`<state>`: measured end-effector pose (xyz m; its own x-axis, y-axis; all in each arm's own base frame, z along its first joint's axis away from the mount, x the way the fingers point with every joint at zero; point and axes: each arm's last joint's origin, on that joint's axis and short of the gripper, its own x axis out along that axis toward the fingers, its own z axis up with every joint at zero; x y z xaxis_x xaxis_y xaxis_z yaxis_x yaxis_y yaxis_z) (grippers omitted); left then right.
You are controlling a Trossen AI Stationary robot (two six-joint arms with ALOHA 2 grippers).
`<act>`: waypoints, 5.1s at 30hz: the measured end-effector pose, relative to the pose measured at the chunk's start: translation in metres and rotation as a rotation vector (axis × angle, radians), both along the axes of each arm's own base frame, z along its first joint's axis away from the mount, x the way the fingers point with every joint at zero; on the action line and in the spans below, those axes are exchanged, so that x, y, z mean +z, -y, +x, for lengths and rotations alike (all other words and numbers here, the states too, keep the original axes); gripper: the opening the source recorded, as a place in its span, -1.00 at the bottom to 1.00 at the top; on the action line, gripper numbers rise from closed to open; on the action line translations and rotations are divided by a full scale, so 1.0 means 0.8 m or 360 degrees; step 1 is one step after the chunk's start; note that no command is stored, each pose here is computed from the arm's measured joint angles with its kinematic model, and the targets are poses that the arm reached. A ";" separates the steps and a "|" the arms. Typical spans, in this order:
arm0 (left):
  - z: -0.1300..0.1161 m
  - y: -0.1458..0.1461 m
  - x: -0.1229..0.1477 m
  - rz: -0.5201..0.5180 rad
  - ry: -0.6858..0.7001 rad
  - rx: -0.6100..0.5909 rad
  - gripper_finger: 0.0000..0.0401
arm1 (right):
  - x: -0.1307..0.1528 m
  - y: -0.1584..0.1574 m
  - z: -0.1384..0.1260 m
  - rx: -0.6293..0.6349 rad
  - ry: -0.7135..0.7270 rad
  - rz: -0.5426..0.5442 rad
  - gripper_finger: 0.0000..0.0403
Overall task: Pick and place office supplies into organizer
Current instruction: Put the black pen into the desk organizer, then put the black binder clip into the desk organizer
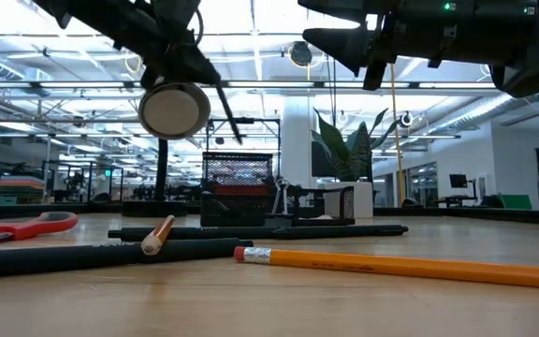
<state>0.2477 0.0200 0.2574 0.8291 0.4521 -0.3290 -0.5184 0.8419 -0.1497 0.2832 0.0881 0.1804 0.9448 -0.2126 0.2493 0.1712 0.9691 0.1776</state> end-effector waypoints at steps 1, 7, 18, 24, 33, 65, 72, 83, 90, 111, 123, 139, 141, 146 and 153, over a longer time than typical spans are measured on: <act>-0.001 -0.002 -0.002 -0.0017 -0.0019 0.0002 -0.77 | 0.000 0.000 0.000 0.0000 -0.0004 0.0000 0.18; 0.006 -0.010 -0.016 -0.0086 -0.0090 -0.0004 -0.77 | 0.000 0.000 0.000 0.0002 -0.0005 0.0005 0.18; 0.029 -0.016 -0.043 -0.0100 -0.0163 -0.0049 -0.77 | -0.002 0.001 0.001 0.0000 -0.0013 0.0016 0.18; 0.029 -0.013 -0.045 -0.0092 -0.0178 -0.0066 -0.77 | -0.002 0.001 0.001 0.0000 -0.0014 0.0016 0.18; 0.030 -0.011 -0.045 -0.0100 -0.0172 -0.0060 -0.76 | -0.002 0.001 0.001 0.0001 -0.0019 0.0015 0.18; 0.018 0.080 -0.025 -0.0144 -0.0066 -0.0513 -0.10 | -0.027 -0.004 0.005 0.0156 -0.0325 -0.0008 0.18; 0.011 0.110 -0.025 -0.0086 -0.0077 -0.0649 -0.11 | -0.046 -0.003 0.005 0.0118 -0.0562 -0.0021 0.18; 0.010 0.115 -0.024 -0.0027 -0.0069 -0.0618 -0.11 | -0.069 -0.012 -0.006 -0.0175 -0.0790 -0.0016 0.18; 0.010 0.115 -0.022 -0.0033 -0.0041 -0.0617 -0.10 | -0.081 -0.015 0.004 -0.0189 -0.0828 0.0054 0.18; 0.009 0.119 -0.022 -0.0010 -0.0045 -0.0643 -0.10 | -0.099 -0.027 0.026 -0.0266 -0.0859 0.0169 0.18; 0.009 0.119 -0.022 -0.0010 -0.0043 -0.0641 -0.11 | -0.114 -0.038 0.053 -0.0265 -0.0875 0.0111 0.18; 0.009 0.119 -0.021 -0.0012 -0.0041 -0.0641 -0.11 | -0.120 -0.023 0.057 -0.0214 -0.0956 0.0178 -0.22; 0.009 0.119 -0.021 -0.0012 -0.0041 -0.0642 -0.10 | -0.120 -0.024 0.057 -0.0213 -0.0957 0.0172 -0.33; 0.009 0.119 -0.021 -0.0013 -0.0041 -0.0641 -0.11 | -0.120 -0.024 0.057 -0.0210 -0.0963 0.0151 -0.59; 0.009 0.119 -0.021 -0.0013 -0.0041 -0.0641 -0.11 | -0.121 -0.023 0.058 -0.0136 -0.0983 0.0157 -0.86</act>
<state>0.2553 -0.0752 0.2403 0.9309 0.0899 -0.3542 -0.1508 0.9774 -0.1483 0.3295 0.1069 0.0836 0.8870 -0.2876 -0.3613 0.3466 0.9316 0.1095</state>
